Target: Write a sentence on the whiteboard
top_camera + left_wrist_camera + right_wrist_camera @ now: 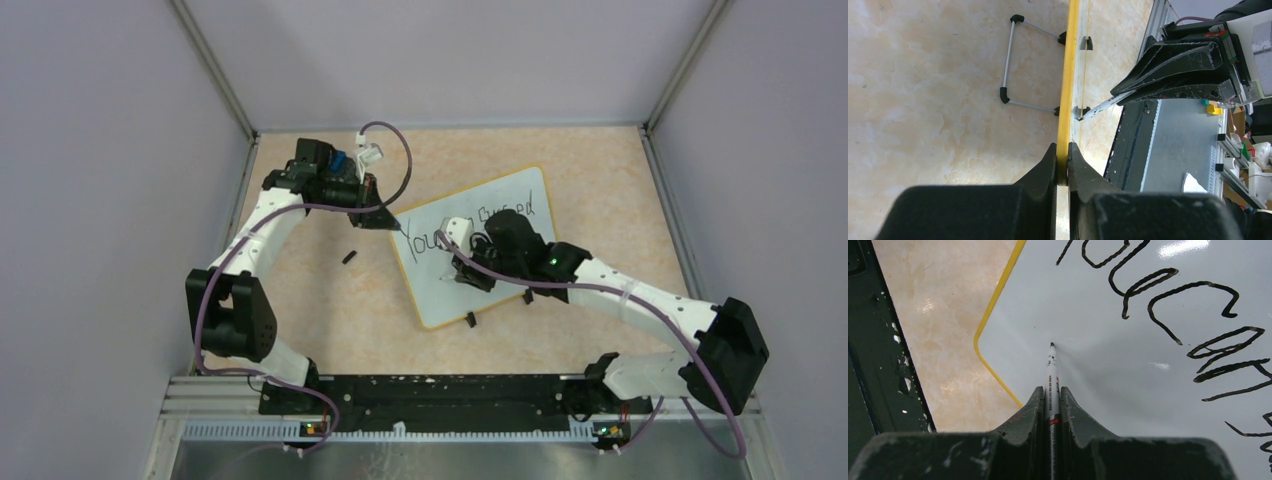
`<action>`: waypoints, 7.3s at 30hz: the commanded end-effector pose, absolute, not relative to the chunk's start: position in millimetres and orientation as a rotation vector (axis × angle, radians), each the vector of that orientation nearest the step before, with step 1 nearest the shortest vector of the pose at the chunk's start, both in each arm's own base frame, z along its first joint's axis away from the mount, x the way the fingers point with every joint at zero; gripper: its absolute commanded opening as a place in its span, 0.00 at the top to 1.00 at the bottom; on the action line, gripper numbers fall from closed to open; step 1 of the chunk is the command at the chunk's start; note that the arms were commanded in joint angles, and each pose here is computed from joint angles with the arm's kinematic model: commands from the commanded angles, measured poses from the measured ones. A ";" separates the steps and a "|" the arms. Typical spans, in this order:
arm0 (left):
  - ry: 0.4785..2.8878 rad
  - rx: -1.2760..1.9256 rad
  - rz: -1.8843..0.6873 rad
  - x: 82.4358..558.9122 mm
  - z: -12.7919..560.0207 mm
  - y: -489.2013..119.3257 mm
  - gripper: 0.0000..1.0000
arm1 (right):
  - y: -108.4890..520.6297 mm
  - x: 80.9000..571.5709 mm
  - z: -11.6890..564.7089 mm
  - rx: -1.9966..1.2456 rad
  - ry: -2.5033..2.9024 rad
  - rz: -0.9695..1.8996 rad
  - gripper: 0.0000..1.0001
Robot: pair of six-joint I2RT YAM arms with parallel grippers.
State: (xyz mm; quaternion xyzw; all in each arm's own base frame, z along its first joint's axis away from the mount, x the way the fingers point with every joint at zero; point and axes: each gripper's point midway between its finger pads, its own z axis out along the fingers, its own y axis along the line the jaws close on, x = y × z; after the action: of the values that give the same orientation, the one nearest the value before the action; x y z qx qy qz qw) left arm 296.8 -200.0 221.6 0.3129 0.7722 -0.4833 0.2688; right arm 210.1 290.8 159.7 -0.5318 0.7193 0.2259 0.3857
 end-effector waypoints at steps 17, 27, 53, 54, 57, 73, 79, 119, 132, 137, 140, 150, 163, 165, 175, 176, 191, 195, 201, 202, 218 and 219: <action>2.094 0.876 -1.274 296.9 208.0 -200.2 1.00 | 285.0 193.8 138.8 -1.447 1.844 0.588 1.00; 2.093 0.878 -1.271 296.5 208.0 -200.0 1.00 | 290.9 197.5 150.2 -1.432 1.816 0.587 1.00; 2.084 0.888 -1.260 295.5 211.0 -199.3 1.00 | 297.2 225.2 184.1 -1.320 1.788 0.546 1.00; 2.083 0.888 -1.259 295.8 211.5 -199.4 1.00 | 296.0 225.7 183.8 -1.320 1.790 0.542 1.00; 2.084 0.889 -1.258 295.6 210.6 -199.2 1.00 | 290.1 226.8 181.8 -1.321 1.802 0.526 1.00; 2.088 0.888 -1.262 295.9 209.3 -199.3 1.00 | 266.6 215.1 151.5 -1.358 1.870 0.522 1.00; 2.091 0.887 -1.263 296.3 208.0 -199.4 1.00 | 263.6 207.9 139.2 -1.392 1.889 0.530 1.00; 2.085 0.895 -1.270 294.3 208.0 -200.5 1.00 | 274.0 231.3 177.3 -1.251 1.868 0.536 1.00; 2.088 0.894 -1.272 294.6 207.5 -200.6 1.00 | 264.7 216.4 146.2 -1.344 1.920 0.525 1.00; 2.089 0.893 -1.272 294.7 207.1 -200.6 1.00 | 259.5 213.6 139.9 -1.357 1.932 0.510 1.00; 2.087 0.895 -1.269 295.1 207.4 -200.5 1.00 | 256.5 211.8 138.7 -1.362 1.937 0.502 1.00; 2.087 0.894 -1.272 294.7 208.0 -200.6 1.00 | 242.2 227.9 154.7 -1.280 1.946 0.421 1.00; 2.084 0.895 -1.275 294.5 208.7 -200.9 1.00 | 252.8 241.8 177.4 -1.218 1.912 0.442 1.00; 2.084 0.896 -1.275 294.4 208.3 -200.8 1.00 | 255.5 242.7 179.8 -1.215 1.907 0.452 1.00; 2.083 0.899 -1.272 294.3 207.9 -200.7 1.00 | 269.6 232.3 174.0 -1.259 1.906 0.509 1.00; 2.084 0.898 -1.273 294.4 207.8 -200.7 1.00 | 271.1 231.1 173.6 -1.264 1.905 0.512 1.00; 2.088 0.897 -1.281 293.5 205.6 -200.9 1.00 | 256.7 220.6 190.5 -1.242 1.901 0.589 1.00; 2.084 0.903 -1.283 291.7 206.7 -201.2 1.00 | 241.7 221.8 185.3 -1.232 1.924 0.552 1.00; 2.083 0.902 -1.279 291.8 208.4 -201.1 1.00 | 240.7 224.3 181.0 -1.232 1.927 0.539 1.00; 2.082 0.904 -1.280 291.3 208.5 -201.3 1.00 | 241.8 224.5 180.6 -1.235 1.927 0.543 1.00; 2.092 0.901 -1.268 290.8 205.7 -200.0 1.00 | 247.5 235.6 163.9 -1.240 1.951 0.501 1.00; 2.093 0.900 -1.269 290.9 205.3 -200.0 1.00 | 246.0 235.1 161.3 -1.242 1.958 0.495 1.00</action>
State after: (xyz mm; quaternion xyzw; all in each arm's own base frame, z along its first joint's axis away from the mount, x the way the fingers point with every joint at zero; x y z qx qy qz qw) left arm 296.1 -200.1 220.8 0.3154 0.7696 -0.4855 0.2693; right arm 225.1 243.3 159.0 -0.4843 0.7724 0.2078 0.3545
